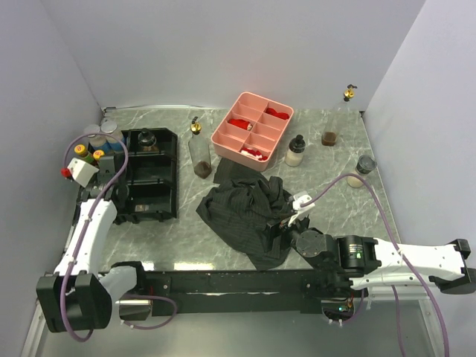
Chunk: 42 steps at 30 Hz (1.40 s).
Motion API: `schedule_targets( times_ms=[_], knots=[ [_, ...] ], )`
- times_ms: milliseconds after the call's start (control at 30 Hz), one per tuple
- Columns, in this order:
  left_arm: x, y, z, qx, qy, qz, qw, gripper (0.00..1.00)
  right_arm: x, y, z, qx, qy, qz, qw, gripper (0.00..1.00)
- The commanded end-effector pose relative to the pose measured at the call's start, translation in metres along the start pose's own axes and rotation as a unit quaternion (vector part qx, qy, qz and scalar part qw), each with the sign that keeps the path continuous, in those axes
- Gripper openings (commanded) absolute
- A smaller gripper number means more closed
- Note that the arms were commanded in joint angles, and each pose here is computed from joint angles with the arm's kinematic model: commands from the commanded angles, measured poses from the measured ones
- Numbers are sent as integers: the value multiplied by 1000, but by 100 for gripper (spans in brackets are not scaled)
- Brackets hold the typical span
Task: Organize the condiment bottles
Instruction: Place the bottle in the storage box.
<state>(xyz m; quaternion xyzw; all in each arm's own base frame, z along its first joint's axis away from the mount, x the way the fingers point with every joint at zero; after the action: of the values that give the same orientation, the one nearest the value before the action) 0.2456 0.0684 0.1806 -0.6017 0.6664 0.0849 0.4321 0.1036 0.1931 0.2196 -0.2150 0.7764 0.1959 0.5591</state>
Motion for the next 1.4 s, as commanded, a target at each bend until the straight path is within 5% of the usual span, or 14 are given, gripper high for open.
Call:
schedule_targets(
  times_ms=[0,400,733,1100,1367],
  knots=[
    [-2,-14,9,15,-5,-13,1000,1,-18,3,-3,-5,-16,27,1000,100],
    [18,-8,37,14,35,-27,999,16,-16,7,1,2,-1,10,1000,100],
    [28,-13,43,26,57,-12,998,54,-17,3,-3,1,-8,18,1000,100],
    [-3,-31,4,84,59,-2,995,77,-20,7,-4,-13,-10,28,999,100],
    [-22,-54,-49,237,77,58,967,89,-20,9,-6,-27,-12,40,999,100]
  ],
)
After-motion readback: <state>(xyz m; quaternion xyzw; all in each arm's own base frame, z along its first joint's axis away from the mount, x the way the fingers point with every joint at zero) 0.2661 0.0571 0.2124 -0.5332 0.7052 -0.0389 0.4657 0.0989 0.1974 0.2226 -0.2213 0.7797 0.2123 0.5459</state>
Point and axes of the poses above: each gripper's point midway between its finger pads, its own z axis out along the fingers, its own y axis along the line the jaws close on, x = y × z, the point moved 4 cm from there along -z, back along the fingers, and after that the axes turned 10 degrees about -z, right-handed, at the moved point
